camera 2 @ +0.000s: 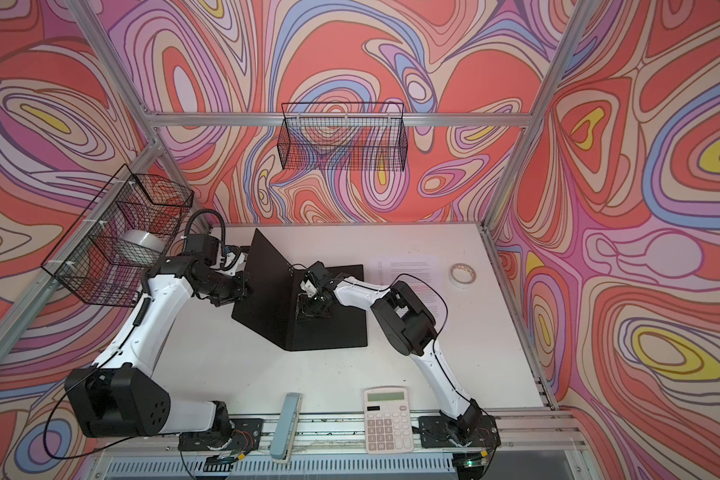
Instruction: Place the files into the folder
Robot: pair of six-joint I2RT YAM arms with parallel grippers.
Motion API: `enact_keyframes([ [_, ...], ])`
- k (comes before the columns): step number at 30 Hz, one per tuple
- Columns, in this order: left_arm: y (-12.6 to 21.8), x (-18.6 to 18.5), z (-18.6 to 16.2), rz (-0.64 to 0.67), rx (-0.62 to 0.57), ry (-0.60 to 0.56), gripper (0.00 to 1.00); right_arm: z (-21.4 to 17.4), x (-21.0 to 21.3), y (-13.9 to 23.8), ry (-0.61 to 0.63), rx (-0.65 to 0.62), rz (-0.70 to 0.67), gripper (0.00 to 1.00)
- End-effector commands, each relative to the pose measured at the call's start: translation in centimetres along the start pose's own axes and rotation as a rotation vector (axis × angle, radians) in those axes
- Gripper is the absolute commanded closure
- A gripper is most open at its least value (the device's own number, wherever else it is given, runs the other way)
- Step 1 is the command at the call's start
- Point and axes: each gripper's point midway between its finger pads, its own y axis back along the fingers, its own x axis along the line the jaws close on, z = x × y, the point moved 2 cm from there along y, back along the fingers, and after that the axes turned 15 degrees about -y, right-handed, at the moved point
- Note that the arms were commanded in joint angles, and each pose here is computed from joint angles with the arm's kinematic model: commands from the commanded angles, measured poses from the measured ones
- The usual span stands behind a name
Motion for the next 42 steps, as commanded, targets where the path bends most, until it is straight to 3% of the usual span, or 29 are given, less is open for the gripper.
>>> enact_keyframes([
  [1,1.8,-0.5,0.8,-0.011,-0.058,-0.012,1.00,-0.7,-7.3,-1.9,-0.079,-0.008,-0.256,1.00],
  [31,2.2,0.0,0.8,0.007,-0.067,-0.001,1.00,-0.1,-6.1,0.3,-0.032,-0.060,-0.281,1.00],
  [42,2.0,-0.1,0.8,-0.004,-0.065,-0.006,1.00,0.6,-3.3,1.8,0.004,-0.088,-0.232,1.00],
])
